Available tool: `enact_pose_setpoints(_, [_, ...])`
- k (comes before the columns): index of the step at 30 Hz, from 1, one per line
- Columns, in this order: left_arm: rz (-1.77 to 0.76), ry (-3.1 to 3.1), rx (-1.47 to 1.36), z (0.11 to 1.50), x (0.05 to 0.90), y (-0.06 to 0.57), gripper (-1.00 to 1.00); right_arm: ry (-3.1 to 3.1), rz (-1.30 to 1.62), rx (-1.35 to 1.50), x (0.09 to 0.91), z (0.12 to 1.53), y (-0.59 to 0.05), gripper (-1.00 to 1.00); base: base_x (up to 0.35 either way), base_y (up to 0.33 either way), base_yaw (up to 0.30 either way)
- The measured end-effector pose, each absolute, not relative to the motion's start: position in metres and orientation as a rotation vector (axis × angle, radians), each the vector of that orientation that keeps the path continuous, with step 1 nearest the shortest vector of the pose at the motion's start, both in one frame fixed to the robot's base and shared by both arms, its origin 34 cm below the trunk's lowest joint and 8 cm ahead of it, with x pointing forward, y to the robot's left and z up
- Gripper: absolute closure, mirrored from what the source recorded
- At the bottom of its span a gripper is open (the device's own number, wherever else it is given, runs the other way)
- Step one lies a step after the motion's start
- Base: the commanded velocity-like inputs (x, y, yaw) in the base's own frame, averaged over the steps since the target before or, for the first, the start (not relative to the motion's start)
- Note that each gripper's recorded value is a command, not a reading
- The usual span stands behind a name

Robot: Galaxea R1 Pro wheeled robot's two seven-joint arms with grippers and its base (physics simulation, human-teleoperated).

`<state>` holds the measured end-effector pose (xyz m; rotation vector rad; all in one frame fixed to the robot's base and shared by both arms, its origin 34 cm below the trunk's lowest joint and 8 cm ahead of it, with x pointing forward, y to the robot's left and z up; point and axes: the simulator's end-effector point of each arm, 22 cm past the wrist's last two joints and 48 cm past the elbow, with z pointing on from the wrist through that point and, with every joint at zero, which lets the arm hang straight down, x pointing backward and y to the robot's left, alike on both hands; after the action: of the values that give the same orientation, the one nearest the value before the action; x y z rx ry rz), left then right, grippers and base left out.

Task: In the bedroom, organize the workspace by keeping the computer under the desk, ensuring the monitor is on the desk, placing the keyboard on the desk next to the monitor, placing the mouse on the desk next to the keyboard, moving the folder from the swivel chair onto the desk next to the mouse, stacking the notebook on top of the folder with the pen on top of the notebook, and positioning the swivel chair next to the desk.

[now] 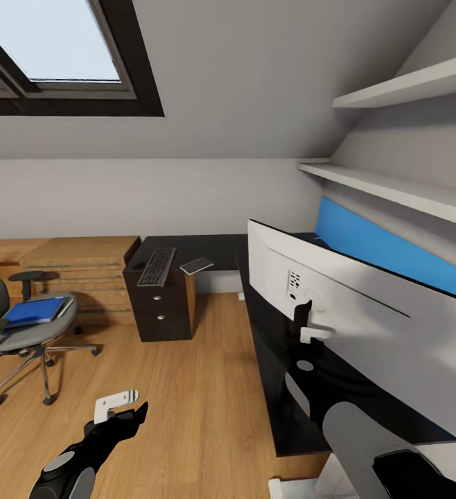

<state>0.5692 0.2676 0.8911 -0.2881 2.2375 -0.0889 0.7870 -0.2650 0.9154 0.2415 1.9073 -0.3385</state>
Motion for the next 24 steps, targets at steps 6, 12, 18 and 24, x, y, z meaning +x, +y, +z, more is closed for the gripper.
enact_pose_setpoints(6, [-0.089, 2.238, -0.288, 0.8911, 0.5692, 0.2676, -1.00, 1.907, -0.339, 0.241, 0.7870, 0.9155, -0.2651, -1.00, -0.001, 0.001, 0.000])
enact_pose_setpoints(12, [-0.088, 2.237, -0.289, 0.8913, 0.5691, 0.2680, -1.00, 1.899, -0.344, 0.232, 0.7881, 0.9183, -0.2643, -1.00, 0.000, 0.000, 0.000])
enact_pose_setpoints(18, [-0.089, 2.237, -0.289, 0.8913, 0.5691, 0.2679, -1.00, 1.898, -0.344, 0.233, 0.7883, 0.9188, -0.2646, -1.00, 0.000, 0.000, 0.000])
enact_pose_setpoints(24, [-0.088, 2.237, -0.289, 0.8913, 0.5691, 0.2680, -1.00, 1.898, -0.344, 0.234, 0.7883, 0.9189, -0.2648, -1.00, 0.000, 0.000, 0.000])
